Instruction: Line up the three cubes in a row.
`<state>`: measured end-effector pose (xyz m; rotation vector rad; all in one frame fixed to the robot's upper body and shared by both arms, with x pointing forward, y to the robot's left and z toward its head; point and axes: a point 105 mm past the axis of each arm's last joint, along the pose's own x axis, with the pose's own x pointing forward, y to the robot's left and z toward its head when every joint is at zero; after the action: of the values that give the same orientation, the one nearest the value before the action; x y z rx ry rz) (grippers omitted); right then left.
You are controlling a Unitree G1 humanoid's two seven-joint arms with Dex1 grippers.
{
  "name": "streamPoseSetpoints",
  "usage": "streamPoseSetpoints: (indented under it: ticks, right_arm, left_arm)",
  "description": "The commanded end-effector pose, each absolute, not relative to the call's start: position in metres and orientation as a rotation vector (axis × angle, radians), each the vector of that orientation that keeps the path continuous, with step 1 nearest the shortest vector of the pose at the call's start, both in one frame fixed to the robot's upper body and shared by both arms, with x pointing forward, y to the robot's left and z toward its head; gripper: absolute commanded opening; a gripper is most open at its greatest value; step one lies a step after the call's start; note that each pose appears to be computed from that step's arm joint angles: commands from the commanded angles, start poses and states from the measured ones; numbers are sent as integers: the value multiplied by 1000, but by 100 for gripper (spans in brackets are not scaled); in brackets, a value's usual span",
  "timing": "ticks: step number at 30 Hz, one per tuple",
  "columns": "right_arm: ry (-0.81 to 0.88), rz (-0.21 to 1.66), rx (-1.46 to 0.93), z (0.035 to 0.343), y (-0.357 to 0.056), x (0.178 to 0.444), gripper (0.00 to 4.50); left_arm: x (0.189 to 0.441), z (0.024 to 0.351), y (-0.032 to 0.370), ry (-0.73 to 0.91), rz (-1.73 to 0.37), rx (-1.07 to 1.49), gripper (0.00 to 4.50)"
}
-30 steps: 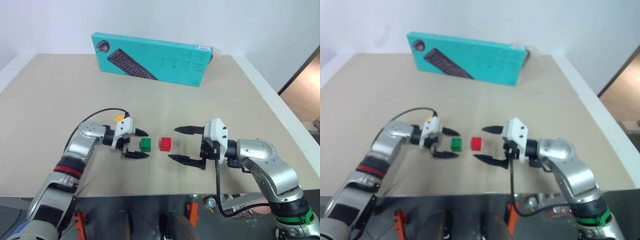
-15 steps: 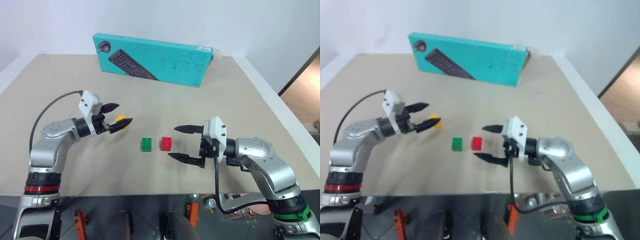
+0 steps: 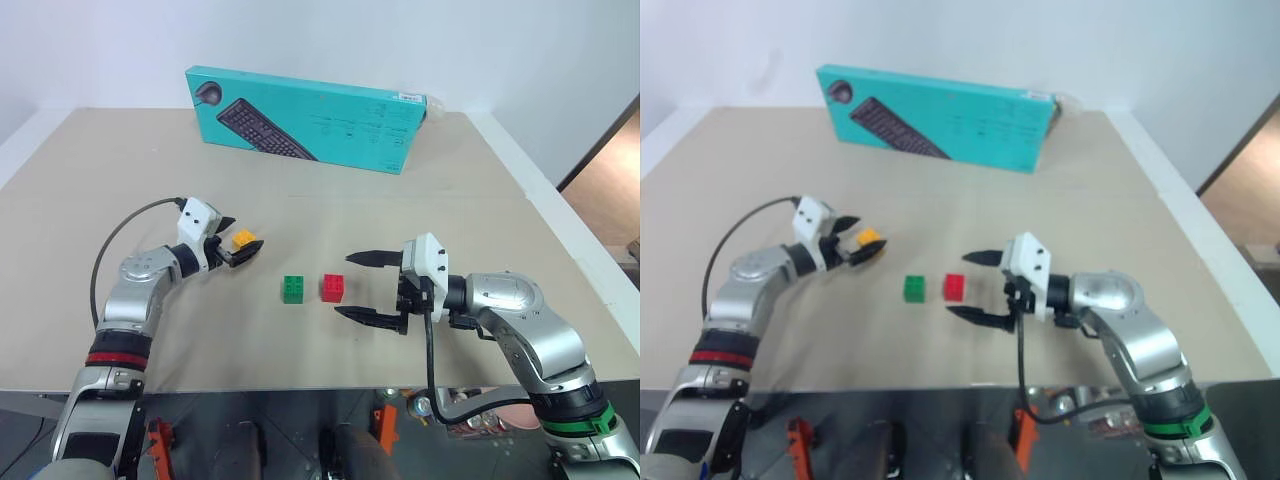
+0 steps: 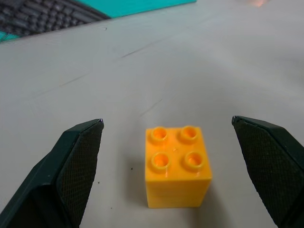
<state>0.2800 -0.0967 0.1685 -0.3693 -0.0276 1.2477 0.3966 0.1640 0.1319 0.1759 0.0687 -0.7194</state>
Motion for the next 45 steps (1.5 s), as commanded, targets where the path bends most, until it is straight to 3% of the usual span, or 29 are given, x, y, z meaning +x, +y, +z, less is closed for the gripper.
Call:
streamPoseSetpoints:
  ticks: [1,7,14,21,26,45]
  right_arm:
    - [-78,1234,-396,180,-98,276,450]
    - [-79,1228,-396,180,-98,276,450]
    - [-79,1228,-401,180,-99,276,450]
    - [-76,1235,-412,180,-101,277,450]
    - [-77,1243,-417,180,-101,277,450]
    - [-54,1228,-427,180,-106,273,450]
  left_arm:
    - [404,140,167,53,-714,216,331]
    - [409,133,169,82,-696,233,135]
    - [400,140,171,68,-756,254,136]
    - [344,146,176,35,-1148,421,136]
    - [328,146,180,61,-1290,412,136]
    - [323,118,144,50,-1402,418,136]
